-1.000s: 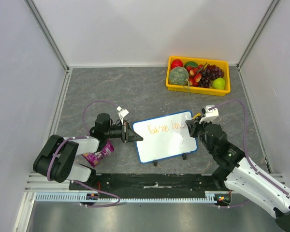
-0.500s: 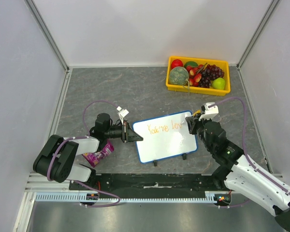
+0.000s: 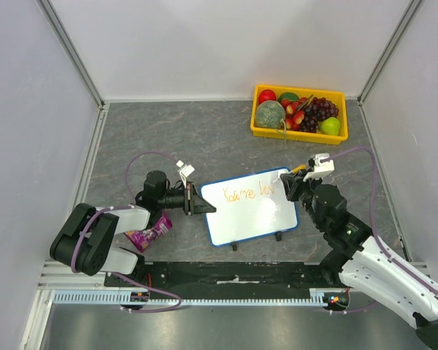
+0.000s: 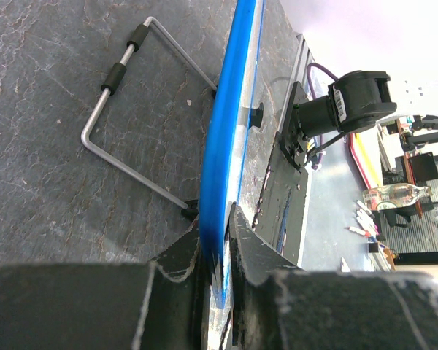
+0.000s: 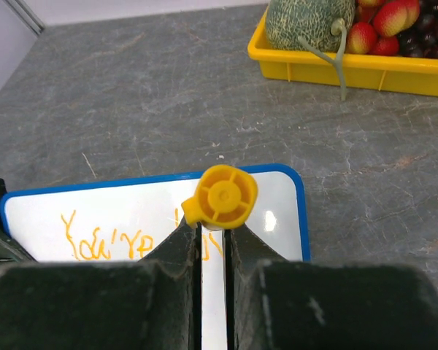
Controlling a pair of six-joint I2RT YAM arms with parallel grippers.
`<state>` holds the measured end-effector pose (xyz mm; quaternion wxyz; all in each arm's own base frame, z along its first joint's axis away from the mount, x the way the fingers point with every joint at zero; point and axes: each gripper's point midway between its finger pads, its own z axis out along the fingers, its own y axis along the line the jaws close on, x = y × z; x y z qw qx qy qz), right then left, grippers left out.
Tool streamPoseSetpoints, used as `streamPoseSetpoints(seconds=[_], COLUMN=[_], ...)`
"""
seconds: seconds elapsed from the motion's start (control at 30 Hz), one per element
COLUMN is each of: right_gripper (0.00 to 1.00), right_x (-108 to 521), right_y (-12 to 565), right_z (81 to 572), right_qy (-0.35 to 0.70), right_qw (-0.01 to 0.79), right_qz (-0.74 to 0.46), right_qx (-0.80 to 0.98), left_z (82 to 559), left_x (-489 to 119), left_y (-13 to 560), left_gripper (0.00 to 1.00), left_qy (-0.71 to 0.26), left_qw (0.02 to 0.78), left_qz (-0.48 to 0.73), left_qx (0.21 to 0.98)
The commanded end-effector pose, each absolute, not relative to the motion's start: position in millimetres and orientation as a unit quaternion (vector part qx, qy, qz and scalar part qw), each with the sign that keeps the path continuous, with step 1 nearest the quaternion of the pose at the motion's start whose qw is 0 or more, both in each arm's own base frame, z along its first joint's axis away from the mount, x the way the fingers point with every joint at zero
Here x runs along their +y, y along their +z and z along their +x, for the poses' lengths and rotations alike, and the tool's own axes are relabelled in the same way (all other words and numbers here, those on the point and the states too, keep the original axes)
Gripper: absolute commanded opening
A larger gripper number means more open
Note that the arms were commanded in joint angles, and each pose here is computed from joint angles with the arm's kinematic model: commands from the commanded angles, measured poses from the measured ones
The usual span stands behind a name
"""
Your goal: Write a sentence on the whiteboard
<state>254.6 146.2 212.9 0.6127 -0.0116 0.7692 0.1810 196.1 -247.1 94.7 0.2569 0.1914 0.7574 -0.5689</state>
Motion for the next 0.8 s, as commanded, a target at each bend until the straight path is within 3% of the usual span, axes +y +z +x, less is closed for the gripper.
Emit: streamPoseSetpoints(seconds=[0.0, 0.77], right_gripper=[0.00, 0.00], right_x=[142, 136], right_y=[249, 201], right_z=[252, 251], right_qy=[0.207, 0.162], right_qw=[0.642, 0.605], right_qz=[0.011, -0.002], right_qx=[0.738, 0.779], left_z=[200, 200], left_x=[-243, -243], left_y=[76, 76], left_gripper=[0.02, 0.02], left_qy=[-0.539, -0.539], left_qw=[0.267, 0.267], left_qz=[0.200, 0.201], left_qx=[0.774, 0.773])
